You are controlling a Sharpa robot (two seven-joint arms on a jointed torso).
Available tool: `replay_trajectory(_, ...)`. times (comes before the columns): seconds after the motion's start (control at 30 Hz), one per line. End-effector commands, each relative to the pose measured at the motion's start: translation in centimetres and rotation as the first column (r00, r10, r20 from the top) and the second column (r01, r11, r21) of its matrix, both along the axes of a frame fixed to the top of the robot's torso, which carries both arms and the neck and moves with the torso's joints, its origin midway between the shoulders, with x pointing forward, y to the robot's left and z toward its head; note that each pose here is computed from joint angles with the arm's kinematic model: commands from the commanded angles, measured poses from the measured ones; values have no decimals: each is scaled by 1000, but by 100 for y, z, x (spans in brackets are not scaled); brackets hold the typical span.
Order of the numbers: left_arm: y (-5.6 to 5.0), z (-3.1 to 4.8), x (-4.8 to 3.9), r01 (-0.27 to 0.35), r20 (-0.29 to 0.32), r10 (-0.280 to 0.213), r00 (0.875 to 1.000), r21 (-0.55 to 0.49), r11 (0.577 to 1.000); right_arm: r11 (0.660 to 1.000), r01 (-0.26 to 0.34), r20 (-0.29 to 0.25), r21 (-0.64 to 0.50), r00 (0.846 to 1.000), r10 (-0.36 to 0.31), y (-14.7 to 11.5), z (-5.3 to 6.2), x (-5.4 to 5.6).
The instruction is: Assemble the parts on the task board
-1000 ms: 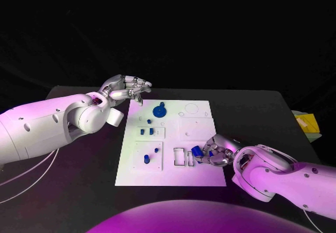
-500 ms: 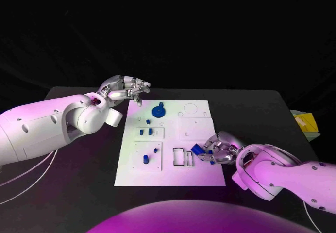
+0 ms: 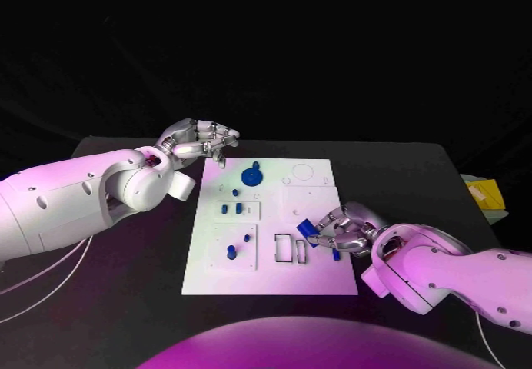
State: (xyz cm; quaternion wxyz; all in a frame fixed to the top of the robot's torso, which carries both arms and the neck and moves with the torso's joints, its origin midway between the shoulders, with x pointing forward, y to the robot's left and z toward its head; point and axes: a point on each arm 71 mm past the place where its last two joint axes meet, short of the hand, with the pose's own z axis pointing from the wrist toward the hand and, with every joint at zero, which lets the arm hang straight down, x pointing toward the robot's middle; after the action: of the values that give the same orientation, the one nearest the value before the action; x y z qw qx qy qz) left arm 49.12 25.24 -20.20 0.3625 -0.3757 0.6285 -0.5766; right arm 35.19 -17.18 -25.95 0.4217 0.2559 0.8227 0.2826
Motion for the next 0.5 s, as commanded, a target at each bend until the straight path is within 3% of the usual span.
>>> replay_trajectory(0.03, -25, 10, -5, 13, 0, -13, 1000, -13, 1000, 999, -24, -32, 25, 999, 25, 95, -10, -20)
replay_trajectory(0.5, -27, 17, -21, 16, -1, -16, 1000, -13, 1000, 995, -94, -96, -24, 991, 92, 262, -129, -61)
